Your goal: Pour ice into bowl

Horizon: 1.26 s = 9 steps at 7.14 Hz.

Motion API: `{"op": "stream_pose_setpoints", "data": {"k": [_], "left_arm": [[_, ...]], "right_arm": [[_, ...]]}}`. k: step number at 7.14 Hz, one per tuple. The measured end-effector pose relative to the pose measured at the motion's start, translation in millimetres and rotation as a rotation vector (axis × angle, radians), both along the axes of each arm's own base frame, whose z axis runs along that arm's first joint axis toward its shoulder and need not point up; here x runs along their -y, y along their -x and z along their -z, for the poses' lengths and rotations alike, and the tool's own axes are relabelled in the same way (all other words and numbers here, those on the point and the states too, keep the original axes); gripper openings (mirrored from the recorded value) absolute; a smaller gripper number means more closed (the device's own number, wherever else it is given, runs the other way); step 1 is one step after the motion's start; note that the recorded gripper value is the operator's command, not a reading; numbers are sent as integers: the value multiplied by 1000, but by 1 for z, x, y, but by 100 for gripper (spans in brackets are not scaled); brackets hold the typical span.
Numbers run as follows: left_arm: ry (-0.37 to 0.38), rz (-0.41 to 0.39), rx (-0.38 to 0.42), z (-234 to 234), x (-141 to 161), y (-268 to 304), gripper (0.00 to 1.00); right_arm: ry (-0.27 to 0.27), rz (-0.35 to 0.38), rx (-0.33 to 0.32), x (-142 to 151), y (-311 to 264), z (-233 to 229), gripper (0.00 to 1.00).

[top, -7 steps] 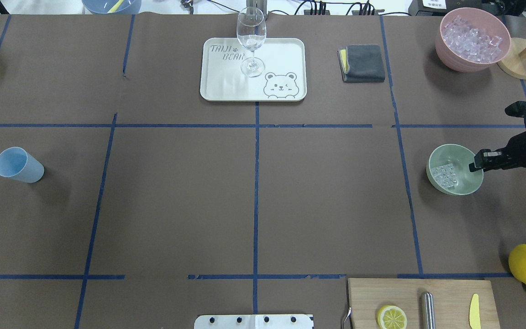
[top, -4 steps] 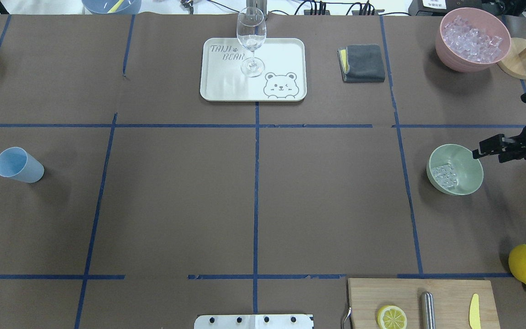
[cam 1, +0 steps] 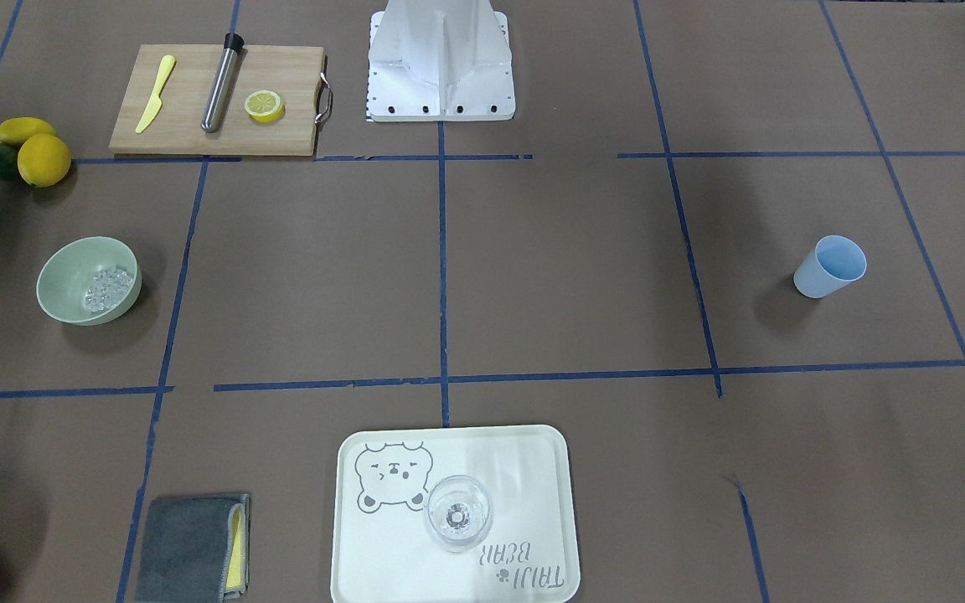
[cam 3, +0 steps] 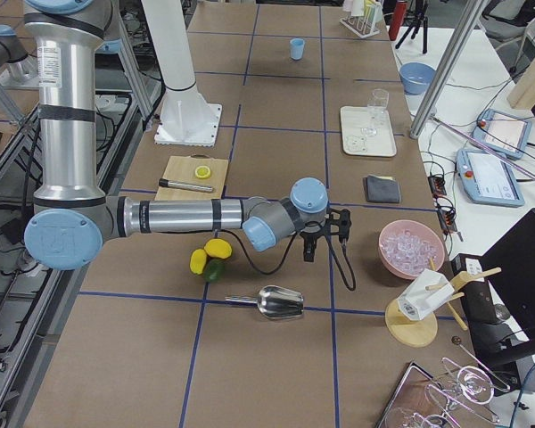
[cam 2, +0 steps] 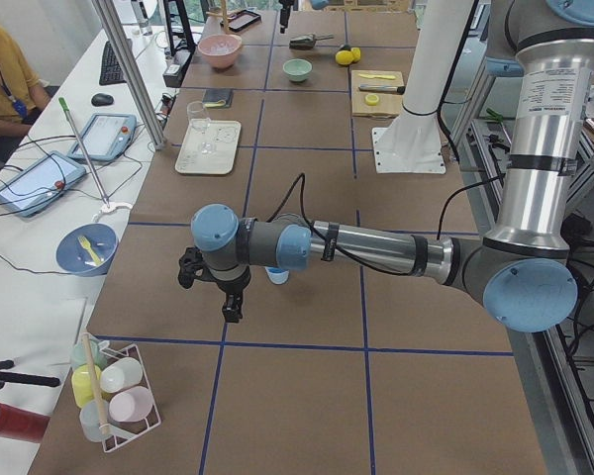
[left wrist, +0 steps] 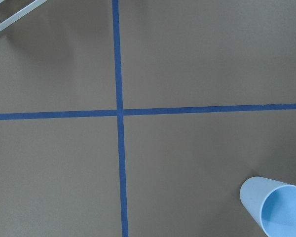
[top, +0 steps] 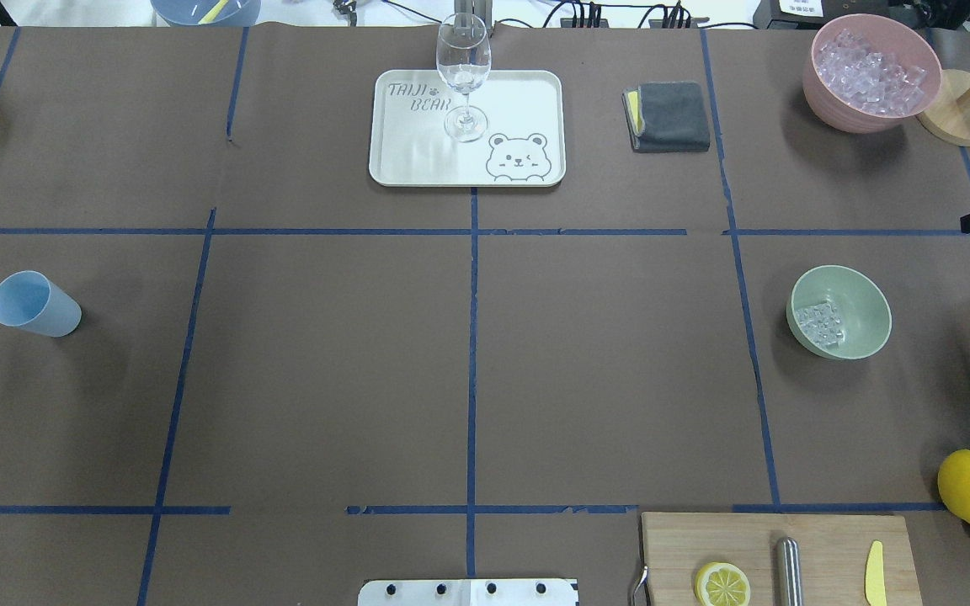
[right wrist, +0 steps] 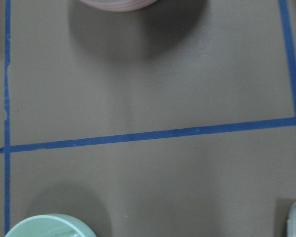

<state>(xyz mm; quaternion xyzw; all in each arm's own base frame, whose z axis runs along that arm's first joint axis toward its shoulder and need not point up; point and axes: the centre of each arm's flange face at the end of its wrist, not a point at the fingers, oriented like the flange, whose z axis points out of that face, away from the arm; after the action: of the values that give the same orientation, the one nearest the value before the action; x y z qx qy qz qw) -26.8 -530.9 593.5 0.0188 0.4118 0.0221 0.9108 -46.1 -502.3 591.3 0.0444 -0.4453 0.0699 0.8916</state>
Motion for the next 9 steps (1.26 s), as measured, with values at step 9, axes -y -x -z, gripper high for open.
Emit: {"op": "stream_pose_setpoints", "data": {"k": [9], "left_arm": [[90, 20, 2, -46, -44, 13, 100]], "right_arm": [[-15, 245, -104, 7, -102, -23, 100]]}}
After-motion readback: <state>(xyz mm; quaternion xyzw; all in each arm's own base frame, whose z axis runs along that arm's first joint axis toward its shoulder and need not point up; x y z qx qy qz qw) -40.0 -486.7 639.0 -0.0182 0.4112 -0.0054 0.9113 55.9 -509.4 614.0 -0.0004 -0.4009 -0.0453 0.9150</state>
